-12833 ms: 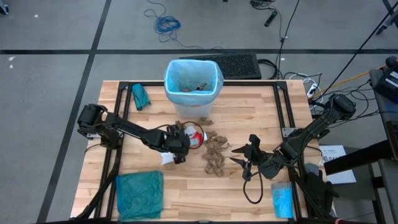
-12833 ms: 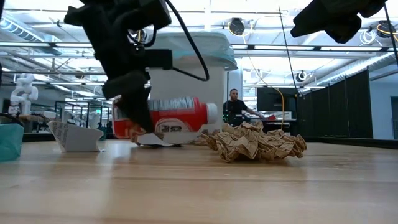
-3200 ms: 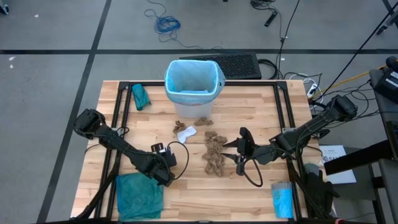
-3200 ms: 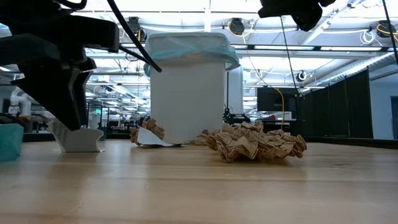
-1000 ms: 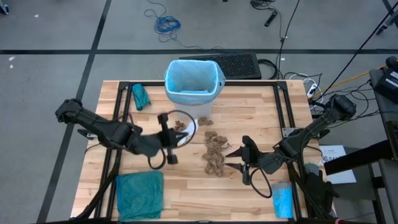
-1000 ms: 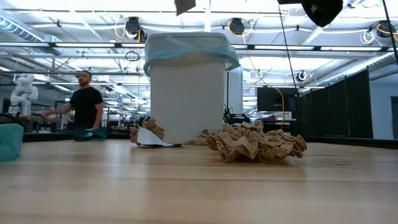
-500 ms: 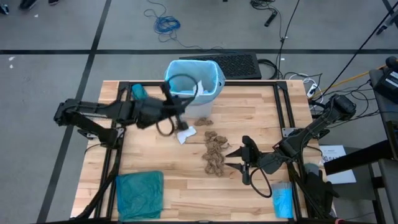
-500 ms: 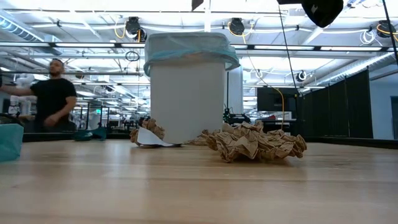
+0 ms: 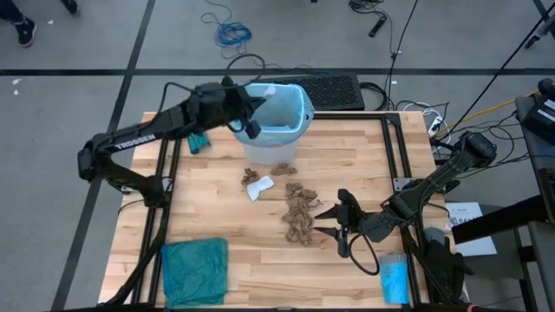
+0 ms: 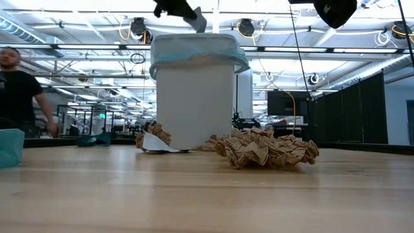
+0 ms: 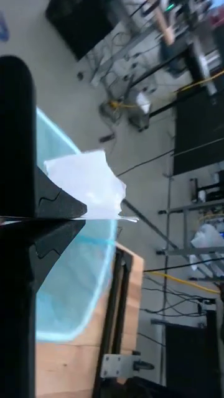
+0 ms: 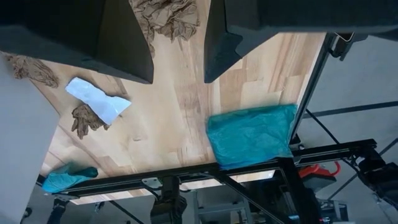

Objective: Place trash/remove bag and relplace
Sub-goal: Put the white paper into the blue trash bag inside the white trash bin, then put the brown paper into the blue trash bag inside the white trash bin

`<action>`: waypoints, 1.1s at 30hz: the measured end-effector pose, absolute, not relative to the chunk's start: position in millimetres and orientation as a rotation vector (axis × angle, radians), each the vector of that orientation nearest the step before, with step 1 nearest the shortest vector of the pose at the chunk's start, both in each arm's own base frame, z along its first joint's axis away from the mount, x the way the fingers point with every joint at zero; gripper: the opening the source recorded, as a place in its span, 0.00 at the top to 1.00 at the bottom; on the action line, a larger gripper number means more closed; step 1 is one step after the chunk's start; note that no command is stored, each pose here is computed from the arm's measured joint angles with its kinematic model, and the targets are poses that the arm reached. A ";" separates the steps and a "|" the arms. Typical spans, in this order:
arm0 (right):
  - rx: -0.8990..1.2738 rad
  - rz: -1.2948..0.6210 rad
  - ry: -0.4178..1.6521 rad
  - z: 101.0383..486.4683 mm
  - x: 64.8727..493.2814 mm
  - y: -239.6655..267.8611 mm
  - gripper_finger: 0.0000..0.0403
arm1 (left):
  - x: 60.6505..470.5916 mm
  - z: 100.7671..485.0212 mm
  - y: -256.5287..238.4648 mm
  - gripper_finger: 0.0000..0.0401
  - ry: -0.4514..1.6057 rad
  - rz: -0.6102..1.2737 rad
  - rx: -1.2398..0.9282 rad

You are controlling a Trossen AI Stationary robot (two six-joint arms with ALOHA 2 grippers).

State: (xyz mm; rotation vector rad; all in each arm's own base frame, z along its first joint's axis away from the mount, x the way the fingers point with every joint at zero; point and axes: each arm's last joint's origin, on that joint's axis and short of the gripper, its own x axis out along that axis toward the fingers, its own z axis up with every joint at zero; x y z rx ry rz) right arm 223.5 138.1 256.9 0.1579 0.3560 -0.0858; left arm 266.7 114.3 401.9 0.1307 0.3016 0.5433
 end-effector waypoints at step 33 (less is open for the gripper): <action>0.092 -0.128 0.317 261.3 233.7 123.3 0.67 | 292.1 363.9 133.9 0.70 0.437 0.473 0.006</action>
